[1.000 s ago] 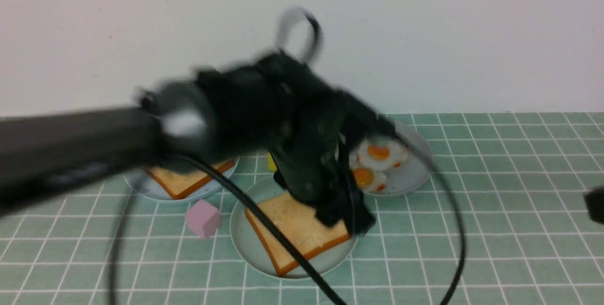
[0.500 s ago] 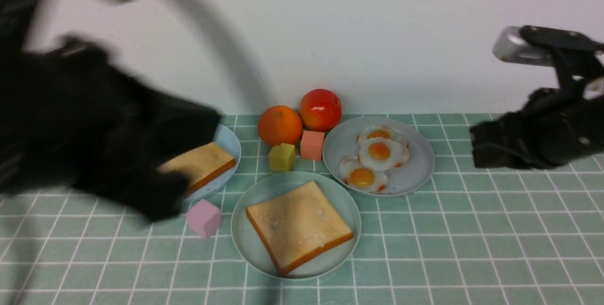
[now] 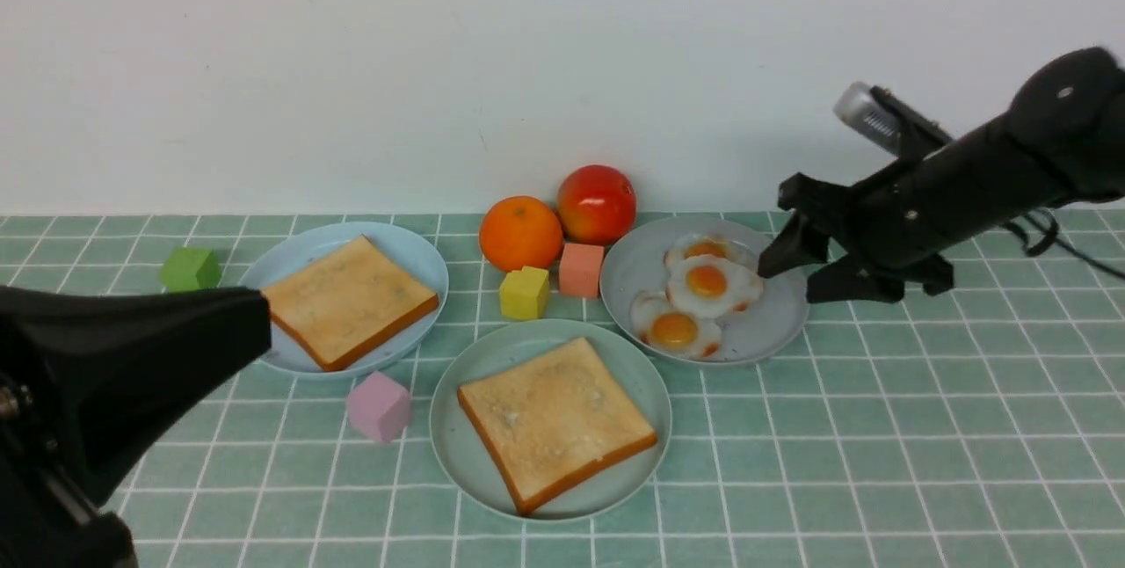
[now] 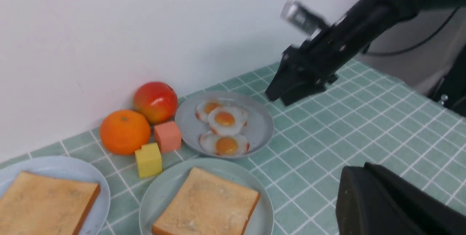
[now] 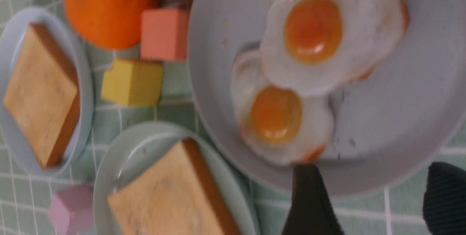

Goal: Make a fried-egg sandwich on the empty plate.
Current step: Use the right arm to grab a fried egg

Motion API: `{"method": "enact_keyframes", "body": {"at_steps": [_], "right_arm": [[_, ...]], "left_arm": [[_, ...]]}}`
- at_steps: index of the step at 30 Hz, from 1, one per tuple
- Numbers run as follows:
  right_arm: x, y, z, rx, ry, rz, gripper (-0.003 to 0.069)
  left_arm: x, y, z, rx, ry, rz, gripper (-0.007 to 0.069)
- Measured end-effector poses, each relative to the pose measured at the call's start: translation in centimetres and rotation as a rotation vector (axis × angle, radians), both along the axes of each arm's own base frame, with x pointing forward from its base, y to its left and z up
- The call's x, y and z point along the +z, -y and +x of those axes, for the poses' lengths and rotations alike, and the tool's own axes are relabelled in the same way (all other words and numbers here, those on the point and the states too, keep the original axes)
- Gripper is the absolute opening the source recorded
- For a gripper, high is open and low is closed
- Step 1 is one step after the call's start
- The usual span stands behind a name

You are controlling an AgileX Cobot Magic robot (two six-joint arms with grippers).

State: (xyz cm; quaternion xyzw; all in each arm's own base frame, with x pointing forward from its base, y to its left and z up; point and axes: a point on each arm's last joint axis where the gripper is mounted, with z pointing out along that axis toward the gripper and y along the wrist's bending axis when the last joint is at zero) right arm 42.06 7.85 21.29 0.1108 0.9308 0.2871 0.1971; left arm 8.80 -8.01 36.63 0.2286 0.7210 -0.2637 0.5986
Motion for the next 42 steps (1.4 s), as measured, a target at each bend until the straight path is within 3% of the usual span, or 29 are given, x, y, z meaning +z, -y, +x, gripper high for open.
{"method": "enact_keyframes", "body": {"at_steps": [6,16,42], "right_arm": [[-3.3,-0.2,2.9,-0.026,-0.038,0.041,0.0437],[-5.4,-0.4,5.7,-0.030,-0.025,0.050,0.0437],[-6.1,0.0,6.3,-0.044,0.008,-0.002,0.0437]], "left_arm": [[0.5,0.1,0.0,-0.010,0.048,-0.031,-0.0014],[0.6,0.1,0.0,-0.012,0.050,-0.043,-0.0014],[0.3,0.1,0.0,-0.005,0.026,-0.022,-0.0013]]}}
